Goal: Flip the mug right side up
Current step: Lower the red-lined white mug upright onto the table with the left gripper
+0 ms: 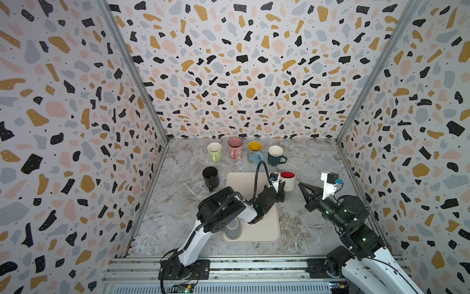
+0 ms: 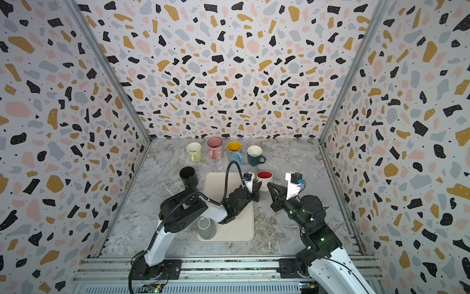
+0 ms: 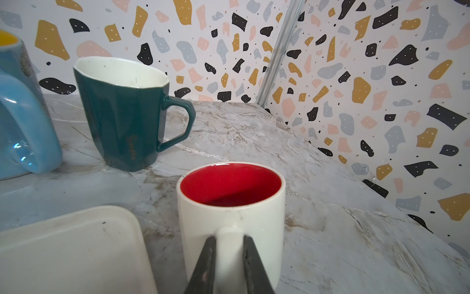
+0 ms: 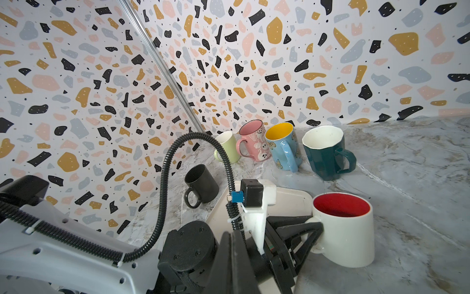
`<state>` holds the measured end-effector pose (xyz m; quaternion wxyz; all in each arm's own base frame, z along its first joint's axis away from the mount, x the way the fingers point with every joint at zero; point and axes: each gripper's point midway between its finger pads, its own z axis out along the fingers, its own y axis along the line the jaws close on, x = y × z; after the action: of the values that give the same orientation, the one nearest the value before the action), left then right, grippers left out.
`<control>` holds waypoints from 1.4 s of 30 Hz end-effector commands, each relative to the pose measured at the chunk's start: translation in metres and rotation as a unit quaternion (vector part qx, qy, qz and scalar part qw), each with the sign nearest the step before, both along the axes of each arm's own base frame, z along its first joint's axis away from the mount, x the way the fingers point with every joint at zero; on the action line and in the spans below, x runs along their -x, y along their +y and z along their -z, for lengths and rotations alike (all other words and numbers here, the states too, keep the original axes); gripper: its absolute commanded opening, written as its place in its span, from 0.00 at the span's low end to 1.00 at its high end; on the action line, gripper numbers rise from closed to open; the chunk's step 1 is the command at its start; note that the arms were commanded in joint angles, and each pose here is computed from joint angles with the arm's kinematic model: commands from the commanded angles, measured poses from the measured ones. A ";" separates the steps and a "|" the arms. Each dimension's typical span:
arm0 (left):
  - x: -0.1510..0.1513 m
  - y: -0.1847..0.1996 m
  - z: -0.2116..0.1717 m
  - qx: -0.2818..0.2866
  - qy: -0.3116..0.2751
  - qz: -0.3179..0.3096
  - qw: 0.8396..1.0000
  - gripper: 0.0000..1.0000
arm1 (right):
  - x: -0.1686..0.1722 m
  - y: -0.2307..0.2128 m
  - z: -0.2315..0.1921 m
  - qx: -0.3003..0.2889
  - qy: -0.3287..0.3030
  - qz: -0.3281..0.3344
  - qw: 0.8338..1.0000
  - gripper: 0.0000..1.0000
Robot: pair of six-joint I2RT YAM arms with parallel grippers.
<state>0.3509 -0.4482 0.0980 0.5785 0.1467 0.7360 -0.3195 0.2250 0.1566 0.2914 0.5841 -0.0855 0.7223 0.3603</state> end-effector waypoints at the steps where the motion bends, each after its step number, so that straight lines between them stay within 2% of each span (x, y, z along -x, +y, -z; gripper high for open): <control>1: 0.011 -0.002 -0.002 0.001 0.000 0.014 1.000 0.11 | 0.000 -0.003 -0.006 -0.007 -0.013 0.005 1.000 0.00; 22: 0.021 -0.003 0.014 -0.019 0.014 0.028 0.999 0.20 | 0.000 -0.005 -0.003 -0.008 -0.010 0.011 1.000 0.00; 42: 0.013 -0.008 0.037 -0.045 0.044 0.012 0.998 0.21 | 0.001 -0.006 -0.003 -0.008 -0.009 0.013 1.000 0.00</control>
<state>0.3299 -0.4568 0.0681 0.5333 0.1840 0.7654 -0.3095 0.2234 0.1546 0.2897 0.5858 -0.0824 0.7211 0.3606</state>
